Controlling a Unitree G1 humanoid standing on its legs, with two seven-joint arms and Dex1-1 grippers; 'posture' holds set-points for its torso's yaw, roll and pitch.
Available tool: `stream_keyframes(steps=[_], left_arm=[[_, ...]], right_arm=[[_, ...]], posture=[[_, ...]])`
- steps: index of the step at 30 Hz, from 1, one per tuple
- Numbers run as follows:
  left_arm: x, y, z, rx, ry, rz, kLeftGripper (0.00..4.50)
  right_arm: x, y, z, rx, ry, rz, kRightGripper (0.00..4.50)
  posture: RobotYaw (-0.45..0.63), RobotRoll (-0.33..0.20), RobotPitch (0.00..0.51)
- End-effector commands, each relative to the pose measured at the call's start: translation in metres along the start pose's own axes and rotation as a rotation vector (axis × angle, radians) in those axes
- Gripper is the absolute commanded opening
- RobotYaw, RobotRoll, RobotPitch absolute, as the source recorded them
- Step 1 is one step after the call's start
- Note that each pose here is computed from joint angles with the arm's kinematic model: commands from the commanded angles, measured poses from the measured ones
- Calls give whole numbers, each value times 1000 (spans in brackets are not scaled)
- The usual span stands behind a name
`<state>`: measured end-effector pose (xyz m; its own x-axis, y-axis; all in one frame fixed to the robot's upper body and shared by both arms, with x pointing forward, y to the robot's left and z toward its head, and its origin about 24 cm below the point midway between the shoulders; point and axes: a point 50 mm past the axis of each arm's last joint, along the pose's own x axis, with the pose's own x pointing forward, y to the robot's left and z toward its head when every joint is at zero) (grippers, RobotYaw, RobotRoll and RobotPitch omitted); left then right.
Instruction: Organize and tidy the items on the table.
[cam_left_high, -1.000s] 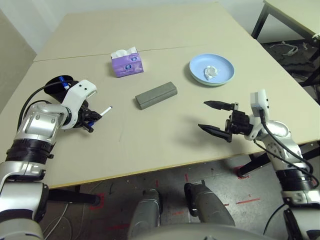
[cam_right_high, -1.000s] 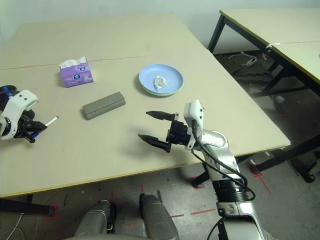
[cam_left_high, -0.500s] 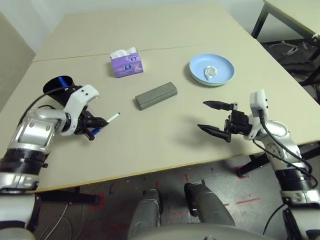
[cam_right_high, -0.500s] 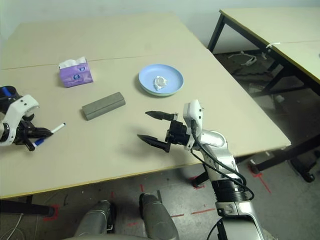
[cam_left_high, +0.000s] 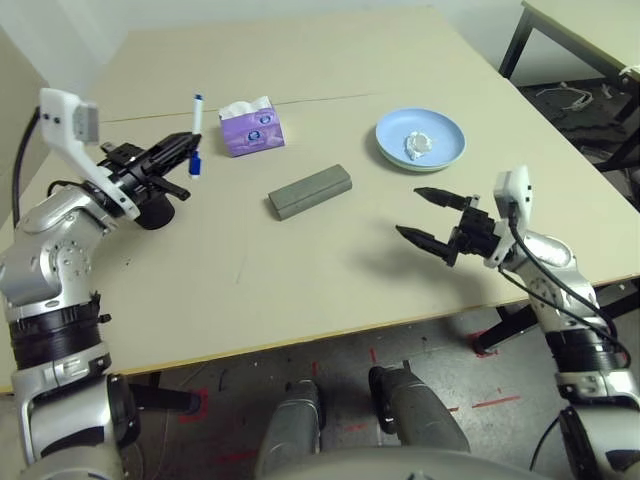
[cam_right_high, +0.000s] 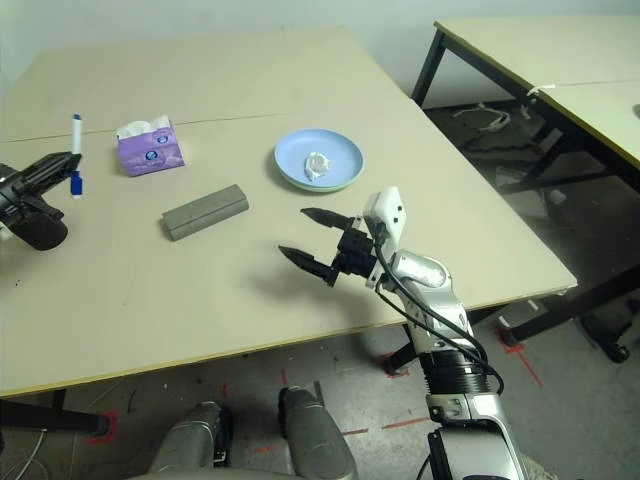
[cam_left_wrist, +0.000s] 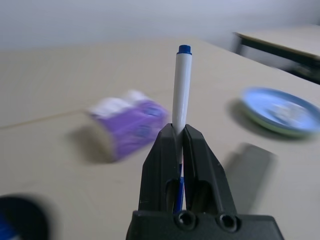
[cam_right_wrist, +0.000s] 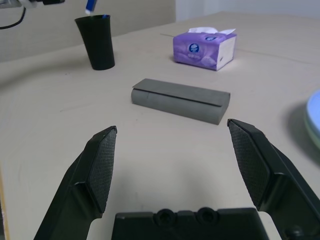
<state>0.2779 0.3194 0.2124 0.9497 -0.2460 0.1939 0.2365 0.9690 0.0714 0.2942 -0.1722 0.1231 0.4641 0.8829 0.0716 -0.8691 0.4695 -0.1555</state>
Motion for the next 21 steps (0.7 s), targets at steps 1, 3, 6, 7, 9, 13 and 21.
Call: stream_keyframes(steps=[1,3,6,7,9,13,21], left_arm=[[-15,15,1,62,-70,175,12],[-21,22,-2,77,-109,258,12],[-24,32,0,83,-165,356,12],[-24,37,3,97,-180,386,12],[-22,42,6,110,-200,414,12],[-11,52,11,125,-244,440,12],[10,54,-3,141,-200,429,12]], right_arm=[[-2,6,-6,4,18,36,4500],[-1,8,-7,9,12,48,4500],[1,9,-6,11,7,60,4500],[2,9,-6,11,6,63,4500],[2,9,-5,11,6,66,4500],[2,8,-4,4,7,73,4500],[0,10,-2,-2,5,64,4500]], posture=[[-130,0,135],[-122,0,134],[-118,0,133],[-118,0,133],[-118,0,132],[-121,0,131],[-146,0,134]])
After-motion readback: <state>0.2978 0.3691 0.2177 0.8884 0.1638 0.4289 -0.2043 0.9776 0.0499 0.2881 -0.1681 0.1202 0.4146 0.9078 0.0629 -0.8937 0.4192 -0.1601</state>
